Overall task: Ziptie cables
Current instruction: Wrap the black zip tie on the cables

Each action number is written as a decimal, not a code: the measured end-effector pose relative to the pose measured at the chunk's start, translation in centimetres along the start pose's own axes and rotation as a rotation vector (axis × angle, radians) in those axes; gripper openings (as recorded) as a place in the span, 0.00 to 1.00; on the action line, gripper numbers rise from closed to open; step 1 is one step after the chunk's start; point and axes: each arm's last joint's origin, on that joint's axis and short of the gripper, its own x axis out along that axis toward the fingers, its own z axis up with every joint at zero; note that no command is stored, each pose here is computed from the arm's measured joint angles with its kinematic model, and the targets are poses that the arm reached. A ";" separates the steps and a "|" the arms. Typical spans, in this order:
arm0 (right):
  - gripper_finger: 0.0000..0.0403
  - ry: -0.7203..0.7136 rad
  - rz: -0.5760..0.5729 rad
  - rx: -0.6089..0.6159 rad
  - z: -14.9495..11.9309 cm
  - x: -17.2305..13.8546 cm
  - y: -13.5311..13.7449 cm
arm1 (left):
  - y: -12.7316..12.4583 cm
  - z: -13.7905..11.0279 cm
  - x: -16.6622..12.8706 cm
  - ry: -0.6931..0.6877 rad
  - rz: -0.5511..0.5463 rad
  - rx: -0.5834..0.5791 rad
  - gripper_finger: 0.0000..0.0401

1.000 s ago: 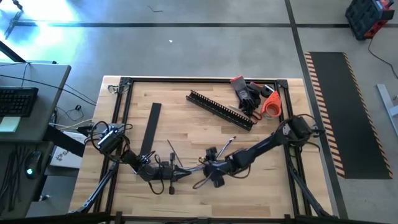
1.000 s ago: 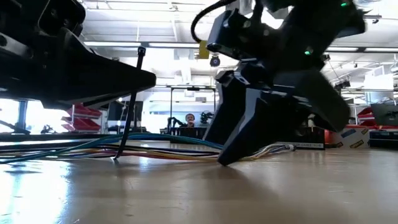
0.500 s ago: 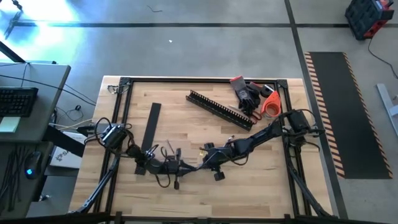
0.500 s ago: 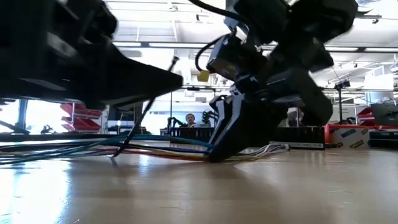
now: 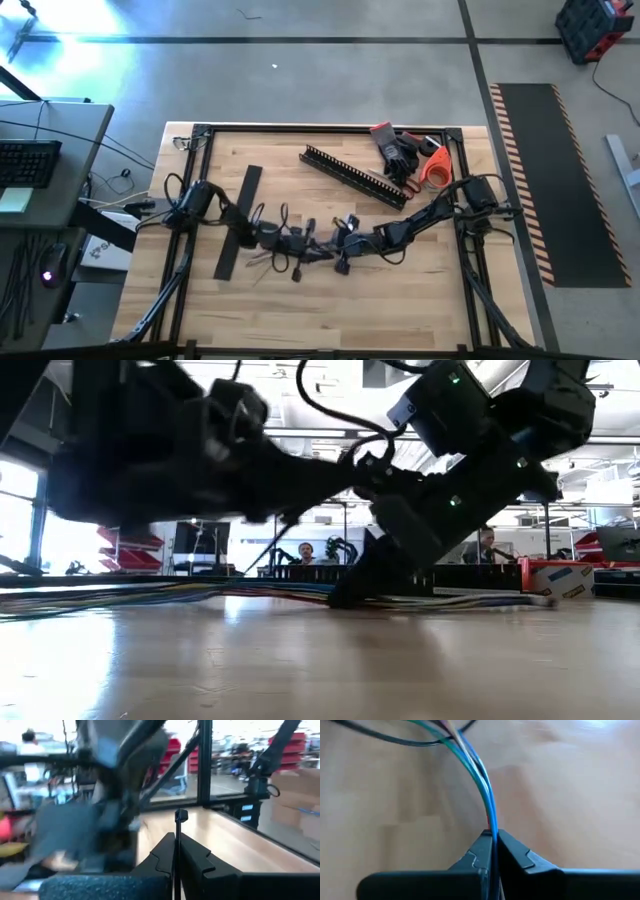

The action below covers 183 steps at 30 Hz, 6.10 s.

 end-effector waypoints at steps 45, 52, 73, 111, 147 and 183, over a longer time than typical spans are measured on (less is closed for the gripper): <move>0.46 -0.155 0.304 -0.130 6.1 -1.5 -4.3 | -5.4 -0.7 1.9 0.142 -0.161 0.035 0.00; 0.19 -0.158 0.414 -0.268 8.4 3.2 -4.0 | -6.3 -0.7 1.7 0.147 -0.172 0.036 0.00; 0.00 0.081 0.629 -0.303 8.3 12.0 -7.0 | -9.1 -1.9 -1.6 0.223 -0.076 -0.019 0.00; 0.00 0.031 0.472 -0.369 7.1 5.5 -7.4 | -8.8 -0.4 1.8 -0.040 -0.013 -0.061 0.00; 0.00 -0.065 0.502 -0.356 6.2 7.1 -4.4 | -9.5 1.1 3.6 -0.123 -0.015 -0.020 0.00; 0.00 0.293 0.137 -0.470 6.1 3.6 -8.6 | -7.3 1.3 5.5 -0.165 0.000 0.039 0.00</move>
